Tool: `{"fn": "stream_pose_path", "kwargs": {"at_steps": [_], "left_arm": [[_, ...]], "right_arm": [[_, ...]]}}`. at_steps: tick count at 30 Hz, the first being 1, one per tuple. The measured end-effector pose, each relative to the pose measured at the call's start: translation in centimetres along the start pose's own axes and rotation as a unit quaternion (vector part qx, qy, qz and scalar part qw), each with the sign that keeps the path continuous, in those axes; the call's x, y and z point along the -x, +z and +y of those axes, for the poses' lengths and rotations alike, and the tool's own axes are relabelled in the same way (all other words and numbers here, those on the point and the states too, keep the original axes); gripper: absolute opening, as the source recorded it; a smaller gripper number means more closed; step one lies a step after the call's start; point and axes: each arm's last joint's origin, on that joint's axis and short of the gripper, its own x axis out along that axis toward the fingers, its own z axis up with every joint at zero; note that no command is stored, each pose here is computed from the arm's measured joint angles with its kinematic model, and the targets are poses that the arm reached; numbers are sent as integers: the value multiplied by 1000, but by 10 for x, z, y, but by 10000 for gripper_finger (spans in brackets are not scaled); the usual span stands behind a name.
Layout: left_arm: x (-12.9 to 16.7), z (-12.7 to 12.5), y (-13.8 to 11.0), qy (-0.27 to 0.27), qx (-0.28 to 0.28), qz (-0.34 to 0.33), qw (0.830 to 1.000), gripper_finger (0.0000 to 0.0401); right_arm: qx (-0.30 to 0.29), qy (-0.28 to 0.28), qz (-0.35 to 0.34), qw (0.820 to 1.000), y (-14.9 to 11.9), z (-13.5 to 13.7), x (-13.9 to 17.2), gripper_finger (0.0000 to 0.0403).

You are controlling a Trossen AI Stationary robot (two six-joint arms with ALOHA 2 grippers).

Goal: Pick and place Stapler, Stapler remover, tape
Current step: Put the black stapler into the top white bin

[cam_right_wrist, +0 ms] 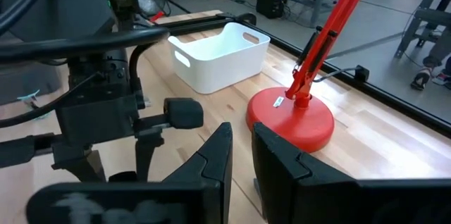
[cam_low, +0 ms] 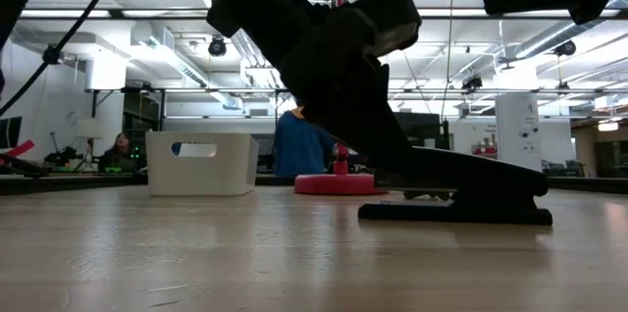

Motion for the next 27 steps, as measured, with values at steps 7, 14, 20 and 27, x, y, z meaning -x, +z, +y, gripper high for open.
{"fn": "stream_pose_path", "kwargs": {"at_steps": [7,14,20,27], "left_arm": [[1,2,0,1,-9,3,1000,124],[18,4,3,27,-3,26,999,136],[41,6,5,76,6,52,996,125],[64,11,-9,203,22,97,974,134]], "right_arm": [[0,0,0,1000,0,0,0,52],[0,0,0,1000,0,0,0,52],[2,0,1,1000,-1,-1,0,52],[1,0,1,1000,-2,-1,0,52]]}}
